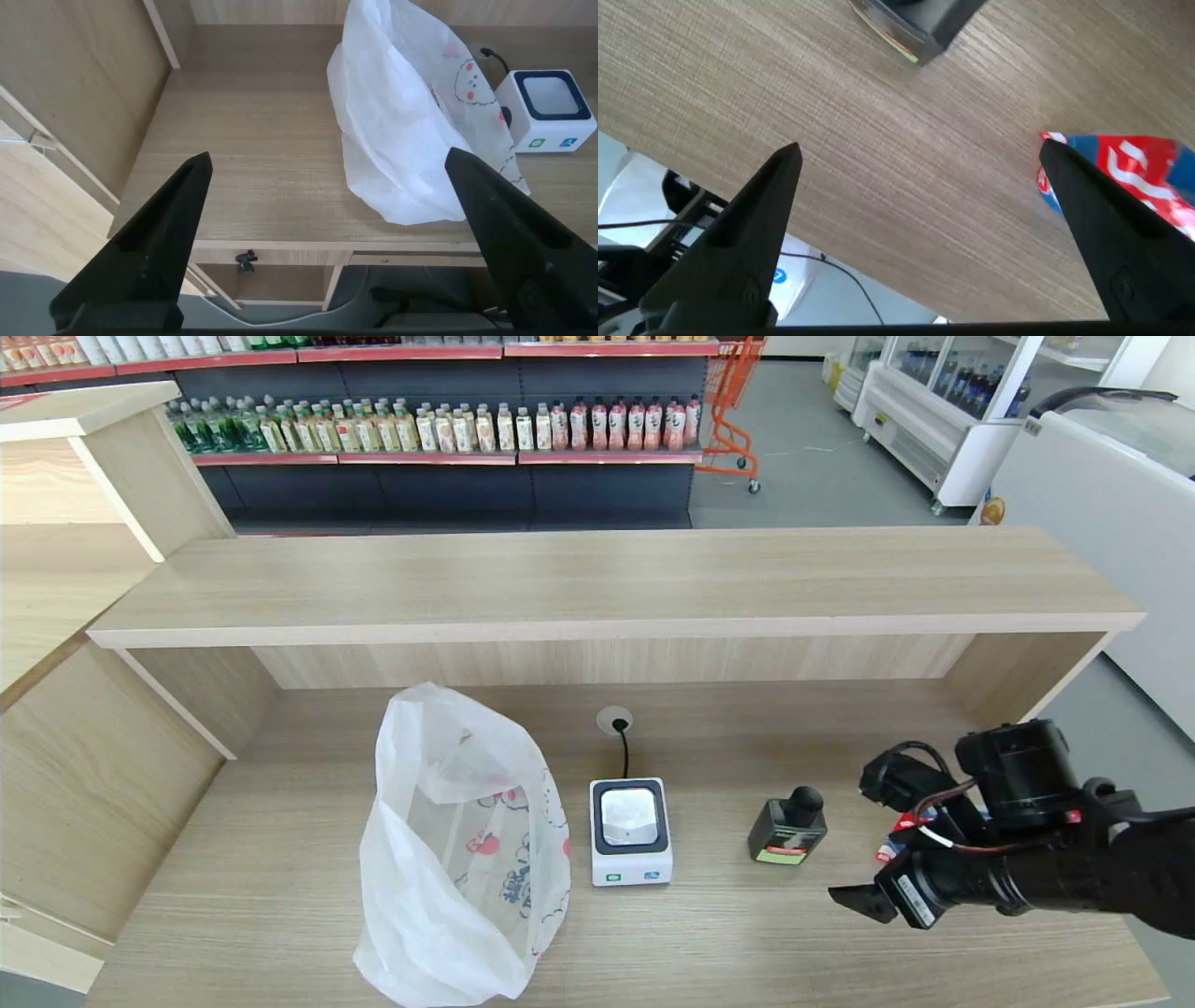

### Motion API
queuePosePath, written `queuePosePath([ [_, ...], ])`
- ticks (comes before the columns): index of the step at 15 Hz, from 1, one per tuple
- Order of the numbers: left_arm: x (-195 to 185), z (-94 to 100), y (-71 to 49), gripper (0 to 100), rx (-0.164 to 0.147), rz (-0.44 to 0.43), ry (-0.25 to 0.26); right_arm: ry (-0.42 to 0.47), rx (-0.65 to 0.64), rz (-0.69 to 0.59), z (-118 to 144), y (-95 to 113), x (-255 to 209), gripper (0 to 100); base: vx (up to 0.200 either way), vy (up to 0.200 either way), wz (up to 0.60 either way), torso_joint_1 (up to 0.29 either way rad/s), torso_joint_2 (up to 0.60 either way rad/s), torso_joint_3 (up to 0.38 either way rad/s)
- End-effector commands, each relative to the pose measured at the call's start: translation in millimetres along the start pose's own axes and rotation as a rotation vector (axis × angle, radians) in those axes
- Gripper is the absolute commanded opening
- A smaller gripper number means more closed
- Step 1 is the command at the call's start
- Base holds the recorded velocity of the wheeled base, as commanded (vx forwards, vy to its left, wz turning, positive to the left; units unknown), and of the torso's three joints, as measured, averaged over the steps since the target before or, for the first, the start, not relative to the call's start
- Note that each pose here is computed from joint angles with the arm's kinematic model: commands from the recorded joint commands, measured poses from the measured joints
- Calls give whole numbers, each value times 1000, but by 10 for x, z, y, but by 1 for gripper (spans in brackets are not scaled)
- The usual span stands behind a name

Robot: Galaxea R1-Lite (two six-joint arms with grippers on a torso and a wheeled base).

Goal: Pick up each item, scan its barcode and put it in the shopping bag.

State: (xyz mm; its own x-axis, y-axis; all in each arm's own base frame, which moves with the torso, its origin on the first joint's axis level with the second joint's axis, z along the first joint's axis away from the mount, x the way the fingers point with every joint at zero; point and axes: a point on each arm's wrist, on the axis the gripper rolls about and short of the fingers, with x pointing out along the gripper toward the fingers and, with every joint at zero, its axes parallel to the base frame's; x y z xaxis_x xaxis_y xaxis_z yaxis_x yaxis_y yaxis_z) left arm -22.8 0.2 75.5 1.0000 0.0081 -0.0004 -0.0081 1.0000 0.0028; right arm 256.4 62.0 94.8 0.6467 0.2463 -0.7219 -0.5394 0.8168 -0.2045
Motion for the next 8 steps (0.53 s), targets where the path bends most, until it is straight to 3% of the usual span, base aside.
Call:
queuePosePath([
  [1,0,0,0,100,0,1,0,19,-32,42,99,67,344,100,0,0,0,0,0,0],
  [8,0,0,0,100,0,1,0,-84,-116,69,532,221,729,100,0,0,0,0,0,0],
])
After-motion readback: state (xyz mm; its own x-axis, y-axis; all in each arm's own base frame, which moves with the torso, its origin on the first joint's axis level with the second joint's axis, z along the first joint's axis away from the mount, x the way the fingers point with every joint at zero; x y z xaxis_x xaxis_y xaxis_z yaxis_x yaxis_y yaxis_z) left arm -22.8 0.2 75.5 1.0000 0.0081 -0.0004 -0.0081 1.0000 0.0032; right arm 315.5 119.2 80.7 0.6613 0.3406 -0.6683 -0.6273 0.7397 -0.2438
